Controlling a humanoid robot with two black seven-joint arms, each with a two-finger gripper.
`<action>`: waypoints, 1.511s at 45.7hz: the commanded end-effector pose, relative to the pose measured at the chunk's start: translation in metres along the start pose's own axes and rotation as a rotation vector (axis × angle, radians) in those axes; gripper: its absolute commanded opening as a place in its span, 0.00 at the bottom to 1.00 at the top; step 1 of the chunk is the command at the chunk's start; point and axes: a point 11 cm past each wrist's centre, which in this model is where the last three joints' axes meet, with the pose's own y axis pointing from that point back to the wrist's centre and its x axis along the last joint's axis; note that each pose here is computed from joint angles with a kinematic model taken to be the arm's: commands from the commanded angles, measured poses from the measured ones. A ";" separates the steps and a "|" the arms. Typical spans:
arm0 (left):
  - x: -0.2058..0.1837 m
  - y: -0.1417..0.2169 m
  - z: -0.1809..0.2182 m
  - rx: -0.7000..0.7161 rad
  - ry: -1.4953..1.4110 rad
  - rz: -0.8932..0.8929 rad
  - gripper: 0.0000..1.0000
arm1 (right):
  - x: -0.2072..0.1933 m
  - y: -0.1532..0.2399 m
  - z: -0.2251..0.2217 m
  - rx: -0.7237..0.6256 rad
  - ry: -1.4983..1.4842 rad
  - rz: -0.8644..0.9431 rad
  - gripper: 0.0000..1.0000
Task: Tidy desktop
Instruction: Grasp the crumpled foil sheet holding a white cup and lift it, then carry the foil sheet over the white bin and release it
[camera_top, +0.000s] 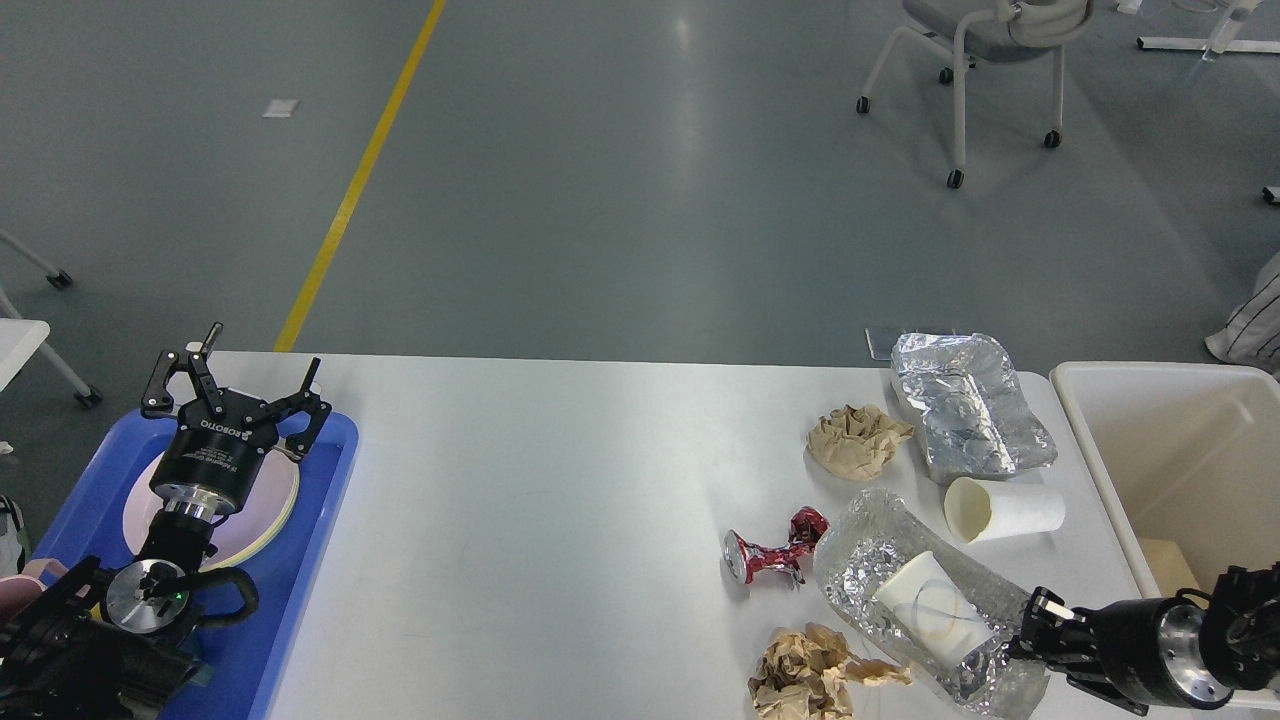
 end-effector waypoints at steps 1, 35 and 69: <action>0.000 0.000 0.000 0.000 0.000 -0.001 0.98 | 0.011 0.017 -0.013 0.006 0.036 0.024 0.00; 0.000 0.000 0.000 0.000 0.000 0.001 0.98 | 0.046 0.102 -0.218 0.104 0.545 -0.008 0.00; 0.000 0.000 0.000 0.000 0.000 -0.001 0.98 | 0.073 0.100 -0.206 0.055 0.517 0.075 0.00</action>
